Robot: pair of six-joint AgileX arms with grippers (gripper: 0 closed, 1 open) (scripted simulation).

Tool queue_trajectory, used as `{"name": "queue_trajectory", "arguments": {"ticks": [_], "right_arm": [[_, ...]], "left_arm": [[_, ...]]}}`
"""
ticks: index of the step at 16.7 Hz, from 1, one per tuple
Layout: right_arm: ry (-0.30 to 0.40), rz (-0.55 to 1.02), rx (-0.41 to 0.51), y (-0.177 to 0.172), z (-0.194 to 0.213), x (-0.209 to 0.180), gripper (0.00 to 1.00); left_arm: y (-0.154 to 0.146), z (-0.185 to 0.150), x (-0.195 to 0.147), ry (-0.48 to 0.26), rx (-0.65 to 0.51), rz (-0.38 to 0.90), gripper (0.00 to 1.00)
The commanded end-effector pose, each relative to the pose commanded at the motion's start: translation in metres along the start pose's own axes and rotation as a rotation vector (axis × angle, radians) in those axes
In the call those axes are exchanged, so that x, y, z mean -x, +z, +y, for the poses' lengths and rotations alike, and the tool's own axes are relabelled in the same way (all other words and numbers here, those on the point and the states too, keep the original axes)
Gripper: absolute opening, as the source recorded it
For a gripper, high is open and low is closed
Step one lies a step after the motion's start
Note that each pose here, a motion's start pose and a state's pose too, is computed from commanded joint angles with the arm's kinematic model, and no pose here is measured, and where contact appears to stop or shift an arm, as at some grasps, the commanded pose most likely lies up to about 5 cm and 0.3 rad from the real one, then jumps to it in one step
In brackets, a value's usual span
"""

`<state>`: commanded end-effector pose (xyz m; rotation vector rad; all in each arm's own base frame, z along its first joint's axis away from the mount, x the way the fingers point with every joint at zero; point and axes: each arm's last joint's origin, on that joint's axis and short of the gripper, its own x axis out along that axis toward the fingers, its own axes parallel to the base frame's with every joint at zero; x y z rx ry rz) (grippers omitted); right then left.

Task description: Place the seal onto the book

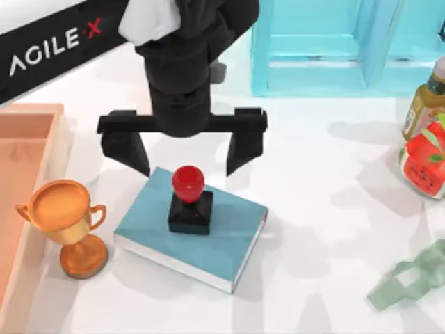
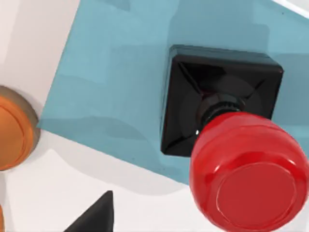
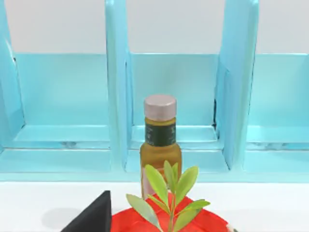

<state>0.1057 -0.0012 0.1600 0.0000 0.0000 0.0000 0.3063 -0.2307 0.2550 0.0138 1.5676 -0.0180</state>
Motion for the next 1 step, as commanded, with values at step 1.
{"name": "queue_trajectory", "arguments": {"ticks": [1], "right_arm": [[0.000,0.000,0.000,0.0000,0.0000,0.0000,1.00]], "left_arm": [[0.0000,0.0000,0.0006,0.000,0.000,0.000,1.00]]}}
